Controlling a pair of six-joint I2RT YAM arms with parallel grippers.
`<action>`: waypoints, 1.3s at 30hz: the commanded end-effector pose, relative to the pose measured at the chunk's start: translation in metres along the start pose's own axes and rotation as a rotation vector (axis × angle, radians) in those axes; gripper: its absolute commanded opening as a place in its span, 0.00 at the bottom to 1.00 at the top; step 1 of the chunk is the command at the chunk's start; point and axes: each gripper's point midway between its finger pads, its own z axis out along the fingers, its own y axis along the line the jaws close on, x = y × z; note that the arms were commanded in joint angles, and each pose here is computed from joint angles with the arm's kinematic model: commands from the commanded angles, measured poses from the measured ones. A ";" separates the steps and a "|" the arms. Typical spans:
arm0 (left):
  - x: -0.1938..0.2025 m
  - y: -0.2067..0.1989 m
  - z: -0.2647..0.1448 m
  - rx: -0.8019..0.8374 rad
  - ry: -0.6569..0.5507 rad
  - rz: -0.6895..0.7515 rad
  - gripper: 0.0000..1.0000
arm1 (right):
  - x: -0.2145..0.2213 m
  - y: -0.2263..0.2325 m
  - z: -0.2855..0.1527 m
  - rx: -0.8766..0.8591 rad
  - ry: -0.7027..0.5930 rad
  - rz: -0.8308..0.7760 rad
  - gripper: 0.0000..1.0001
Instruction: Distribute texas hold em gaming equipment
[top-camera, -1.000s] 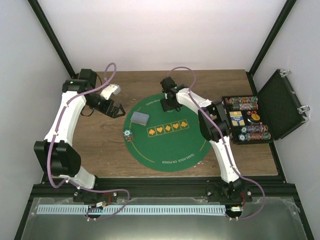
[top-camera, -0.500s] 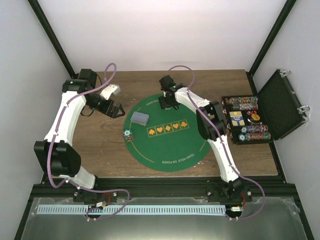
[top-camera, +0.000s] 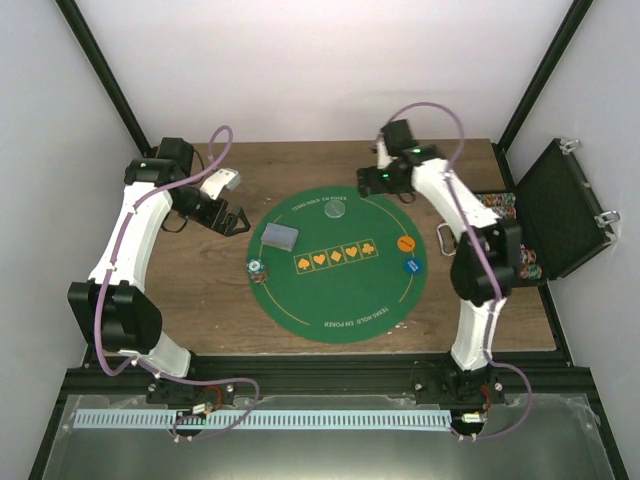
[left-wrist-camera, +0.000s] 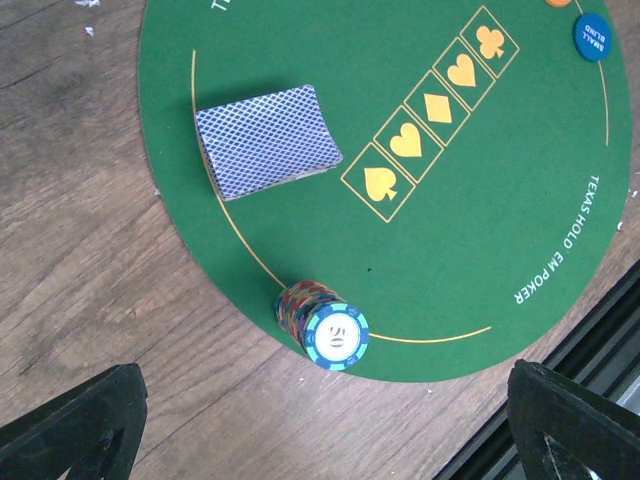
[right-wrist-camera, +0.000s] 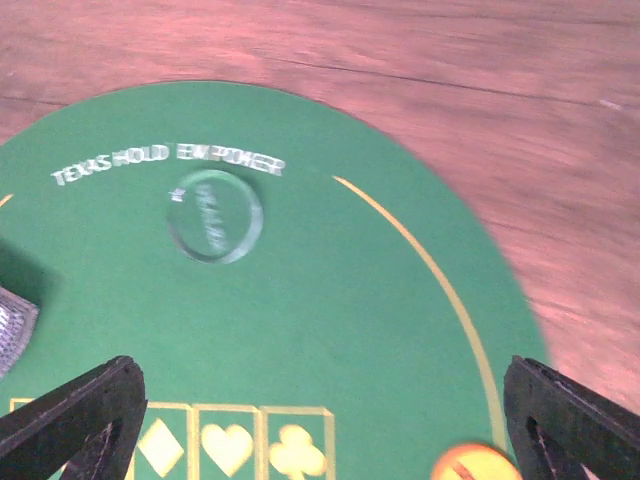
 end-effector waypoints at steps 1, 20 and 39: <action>-0.003 -0.003 -0.005 0.005 -0.020 0.013 1.00 | 0.050 -0.052 -0.022 0.031 0.119 0.084 0.99; -0.002 -0.007 -0.011 -0.006 -0.042 0.016 1.00 | 0.176 -0.090 0.002 0.052 0.419 0.235 0.94; -0.002 -0.001 -0.003 -0.004 -0.018 -0.001 1.00 | 0.199 -0.103 0.012 0.136 0.478 0.255 0.88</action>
